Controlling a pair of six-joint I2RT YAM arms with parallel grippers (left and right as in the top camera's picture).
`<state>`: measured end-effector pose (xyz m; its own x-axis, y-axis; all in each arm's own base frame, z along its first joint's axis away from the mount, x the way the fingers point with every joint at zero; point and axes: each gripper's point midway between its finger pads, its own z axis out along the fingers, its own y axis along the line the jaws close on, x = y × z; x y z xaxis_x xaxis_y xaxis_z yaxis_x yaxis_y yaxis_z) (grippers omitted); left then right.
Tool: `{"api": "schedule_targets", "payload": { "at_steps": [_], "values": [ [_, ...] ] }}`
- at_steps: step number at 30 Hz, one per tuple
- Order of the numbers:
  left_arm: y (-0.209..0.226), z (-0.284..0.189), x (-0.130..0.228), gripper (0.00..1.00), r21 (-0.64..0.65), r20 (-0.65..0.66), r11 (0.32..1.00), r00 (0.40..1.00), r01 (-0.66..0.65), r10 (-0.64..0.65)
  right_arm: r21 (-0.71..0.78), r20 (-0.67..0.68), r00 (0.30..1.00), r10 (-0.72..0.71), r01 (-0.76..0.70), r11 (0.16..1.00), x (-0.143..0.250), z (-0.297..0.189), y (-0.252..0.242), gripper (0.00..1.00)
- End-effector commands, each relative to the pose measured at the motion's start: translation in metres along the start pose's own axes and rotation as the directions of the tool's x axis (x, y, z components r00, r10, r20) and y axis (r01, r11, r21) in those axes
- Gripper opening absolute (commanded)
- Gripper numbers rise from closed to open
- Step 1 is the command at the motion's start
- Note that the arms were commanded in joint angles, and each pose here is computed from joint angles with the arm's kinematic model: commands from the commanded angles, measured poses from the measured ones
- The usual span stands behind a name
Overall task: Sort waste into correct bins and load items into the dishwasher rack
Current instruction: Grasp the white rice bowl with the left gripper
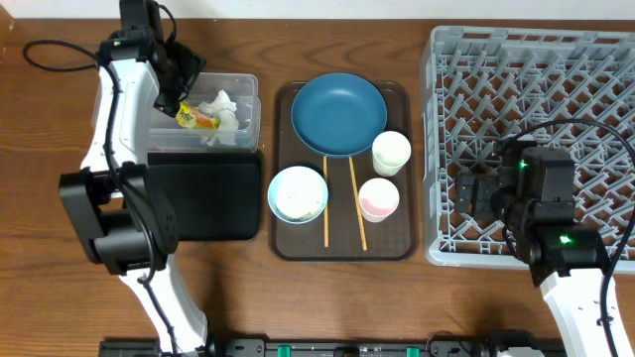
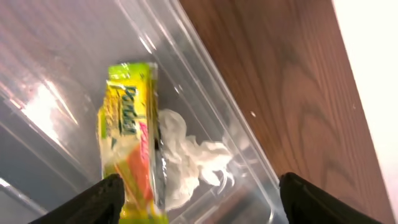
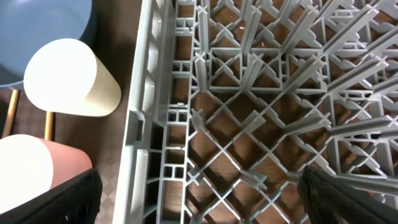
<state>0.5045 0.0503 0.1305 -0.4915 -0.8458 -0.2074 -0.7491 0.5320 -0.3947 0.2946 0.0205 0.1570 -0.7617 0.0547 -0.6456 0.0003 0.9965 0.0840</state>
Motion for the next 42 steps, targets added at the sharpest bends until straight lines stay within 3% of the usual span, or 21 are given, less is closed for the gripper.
{"api": "schedule_targets", "payload": {
  "at_steps": [1, 5, 11, 20, 29, 42],
  "values": [
    [-0.025, -0.048, 0.014, 0.86, 0.101, 0.003, 0.986, 0.991, -0.135, 0.135, -0.011, 0.02, 1.0, -0.001, 0.001, 1.0, -0.008, -0.004, 0.004, 0.99],
    [-0.039, -0.071, 0.06, 0.87, 0.128, -0.048, 0.939, 0.944, -0.318, 0.326, -0.011, 0.025, 1.0, -0.001, 0.001, 1.0, -0.009, -0.004, 0.004, 0.99],
    [-0.042, -0.073, 0.165, 0.87, 0.127, -0.22, 0.792, 0.762, -0.597, 0.61, -0.013, 0.038, 0.999, -0.001, 0.002, 1.0, -0.012, -0.004, 0.004, 0.99],
    [-0.01, -0.048, 0.272, 0.85, 0.066, -0.387, 0.628, 0.56, -0.775, 0.732, -0.012, 0.034, 0.999, -0.001, 0.002, 1.0, -0.011, -0.004, 0.004, 0.99],
    [0.027, -0.015, 0.317, 0.82, 0.049, -0.44, 0.577, 0.501, -0.816, 0.745, -0.012, 0.03, 1.0, -0.001, 0.001, 1.0, -0.01, -0.004, 0.004, 0.99],
    [0.043, 0.024, 0.334, 0.48, 0.086, -0.396, 0.567, 0.494, -0.819, 0.774, -0.012, 0.027, 1.0, -0.001, 0.001, 1.0, -0.009, -0.004, 0.004, 0.99]
  ]
}}
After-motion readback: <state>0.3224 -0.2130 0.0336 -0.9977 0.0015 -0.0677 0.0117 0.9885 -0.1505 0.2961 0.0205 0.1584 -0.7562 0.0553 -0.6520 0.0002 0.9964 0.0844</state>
